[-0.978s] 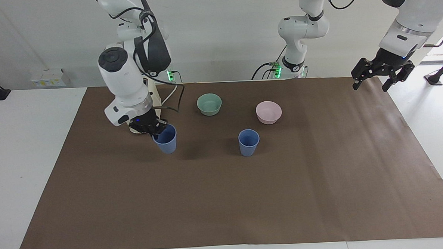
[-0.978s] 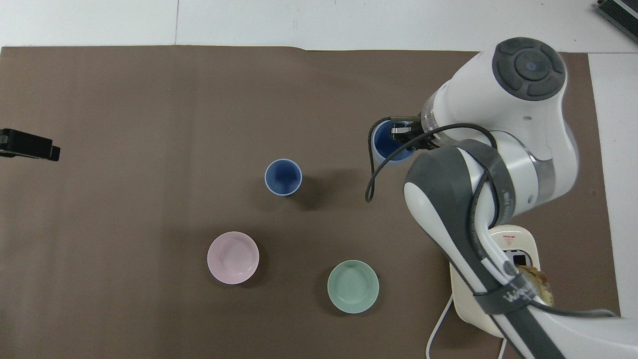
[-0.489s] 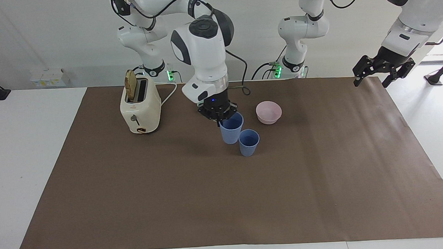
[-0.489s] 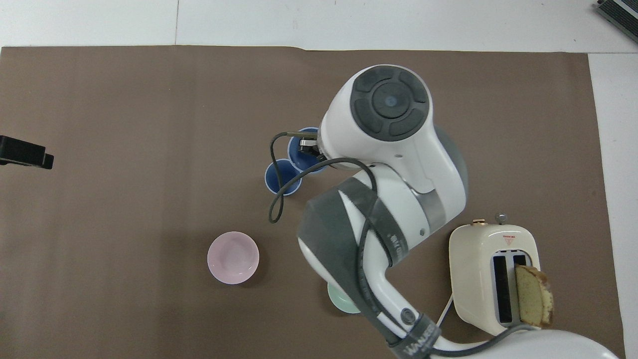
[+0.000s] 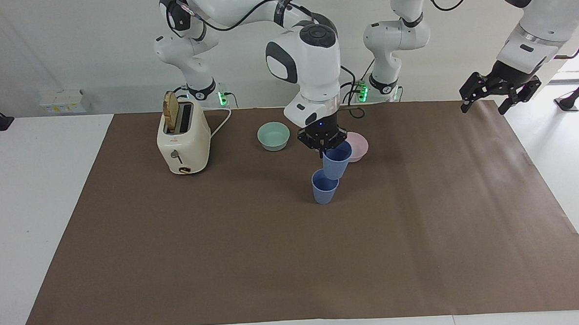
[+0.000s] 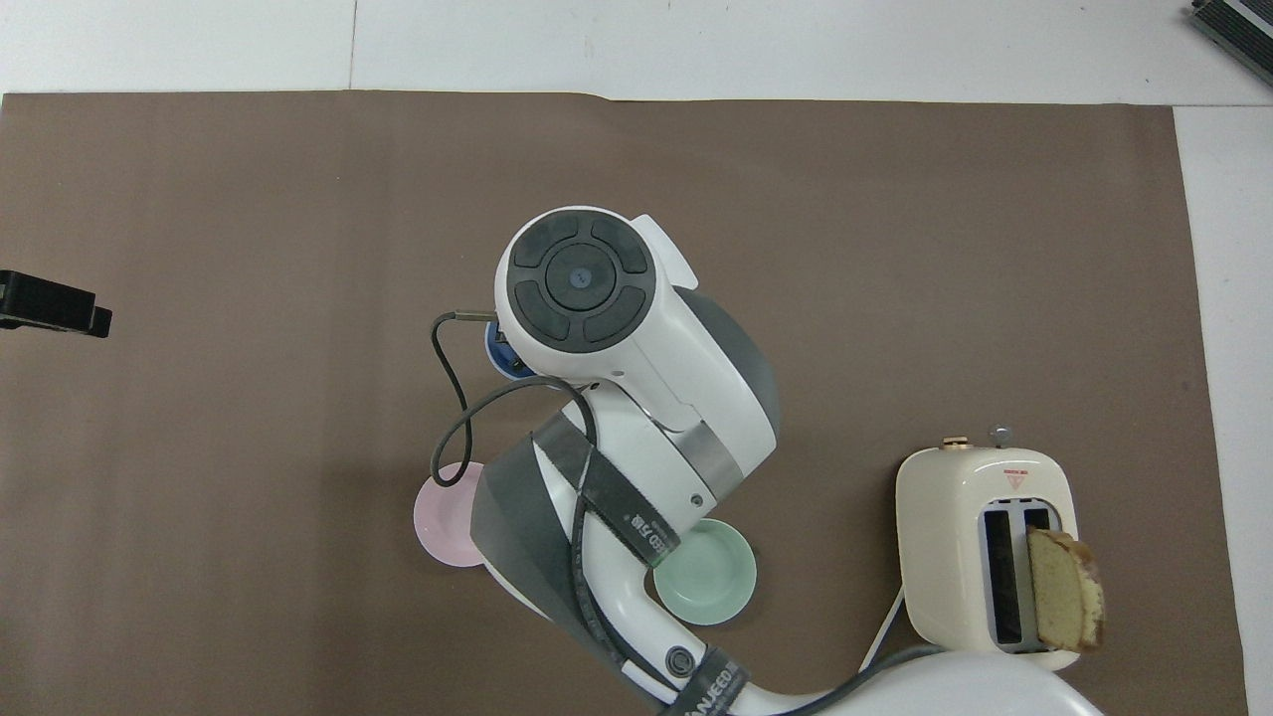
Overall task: Stack blue cups with both arms
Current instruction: 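Lower the blue cup into the other cup and open the right gripper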
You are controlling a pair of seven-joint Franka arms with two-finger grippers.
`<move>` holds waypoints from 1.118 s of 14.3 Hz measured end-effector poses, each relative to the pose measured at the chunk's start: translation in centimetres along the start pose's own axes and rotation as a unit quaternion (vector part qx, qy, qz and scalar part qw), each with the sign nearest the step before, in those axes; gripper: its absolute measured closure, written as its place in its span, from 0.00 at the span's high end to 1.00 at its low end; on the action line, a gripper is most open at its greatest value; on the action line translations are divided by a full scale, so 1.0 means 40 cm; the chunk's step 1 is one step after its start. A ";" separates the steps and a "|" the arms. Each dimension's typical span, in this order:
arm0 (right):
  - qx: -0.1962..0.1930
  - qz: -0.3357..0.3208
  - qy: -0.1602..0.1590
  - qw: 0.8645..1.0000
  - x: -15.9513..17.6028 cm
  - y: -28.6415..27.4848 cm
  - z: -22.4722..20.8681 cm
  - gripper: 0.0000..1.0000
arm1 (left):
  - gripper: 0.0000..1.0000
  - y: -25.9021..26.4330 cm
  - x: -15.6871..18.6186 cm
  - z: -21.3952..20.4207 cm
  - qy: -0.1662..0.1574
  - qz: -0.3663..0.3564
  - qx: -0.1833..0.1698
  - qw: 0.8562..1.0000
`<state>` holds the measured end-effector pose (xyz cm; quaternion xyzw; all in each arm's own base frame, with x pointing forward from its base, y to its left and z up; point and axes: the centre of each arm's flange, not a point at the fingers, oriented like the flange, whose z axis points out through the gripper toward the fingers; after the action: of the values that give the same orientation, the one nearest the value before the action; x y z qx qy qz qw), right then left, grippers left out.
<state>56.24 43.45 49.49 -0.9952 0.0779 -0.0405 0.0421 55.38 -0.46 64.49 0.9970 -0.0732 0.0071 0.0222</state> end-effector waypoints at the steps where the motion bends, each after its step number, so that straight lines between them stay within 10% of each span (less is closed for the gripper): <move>1: -0.004 0.003 -0.001 1.000 0.009 0.006 0.014 0.04 | 1.00 0.000 0.000 0.000 0.000 0.000 0.000 1.000; 16: -0.023 0.008 -0.016 1.000 0.012 0.044 0.139 0.04 | 1.00 -0.001 0.000 0.000 0.000 0.000 0.000 1.000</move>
<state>56.94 42.07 43.83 -0.9958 0.0864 -0.0223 0.0210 55.38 -0.44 64.49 0.9971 -0.0730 0.0071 0.0222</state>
